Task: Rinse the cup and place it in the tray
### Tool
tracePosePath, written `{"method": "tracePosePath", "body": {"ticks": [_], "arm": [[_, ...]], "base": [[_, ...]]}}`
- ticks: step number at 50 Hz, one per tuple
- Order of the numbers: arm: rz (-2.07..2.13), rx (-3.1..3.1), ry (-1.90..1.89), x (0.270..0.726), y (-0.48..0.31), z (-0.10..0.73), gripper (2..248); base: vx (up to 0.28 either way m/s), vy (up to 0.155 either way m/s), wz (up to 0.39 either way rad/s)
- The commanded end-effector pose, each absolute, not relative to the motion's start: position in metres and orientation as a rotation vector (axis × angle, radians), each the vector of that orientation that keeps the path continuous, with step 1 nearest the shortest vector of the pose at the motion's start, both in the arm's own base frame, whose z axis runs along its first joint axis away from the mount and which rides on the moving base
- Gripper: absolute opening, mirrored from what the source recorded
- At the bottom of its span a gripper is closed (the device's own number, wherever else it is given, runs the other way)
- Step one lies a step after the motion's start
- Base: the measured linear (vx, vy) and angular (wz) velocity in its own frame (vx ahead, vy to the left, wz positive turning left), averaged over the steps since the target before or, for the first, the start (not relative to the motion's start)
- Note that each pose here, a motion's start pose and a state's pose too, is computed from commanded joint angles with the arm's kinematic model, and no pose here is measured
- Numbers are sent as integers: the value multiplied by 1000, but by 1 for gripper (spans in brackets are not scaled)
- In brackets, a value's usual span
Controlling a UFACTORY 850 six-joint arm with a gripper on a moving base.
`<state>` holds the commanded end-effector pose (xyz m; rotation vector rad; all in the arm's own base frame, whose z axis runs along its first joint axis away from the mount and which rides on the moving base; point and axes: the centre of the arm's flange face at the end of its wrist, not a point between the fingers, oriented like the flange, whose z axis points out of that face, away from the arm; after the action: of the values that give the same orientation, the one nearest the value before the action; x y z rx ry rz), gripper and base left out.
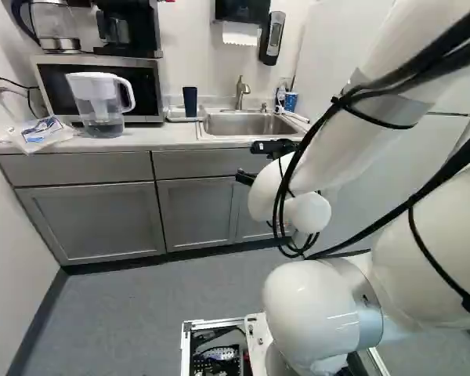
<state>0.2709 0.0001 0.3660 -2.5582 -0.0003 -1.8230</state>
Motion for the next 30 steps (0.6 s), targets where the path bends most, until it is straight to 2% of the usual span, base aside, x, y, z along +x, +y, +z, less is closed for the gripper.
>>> {"method": "tracePosePath", "body": {"ticks": [30], "arm": [[-1824, -2558, 0, 270, 0, 366, 247]], "base": [[0, 0, 0]]}}
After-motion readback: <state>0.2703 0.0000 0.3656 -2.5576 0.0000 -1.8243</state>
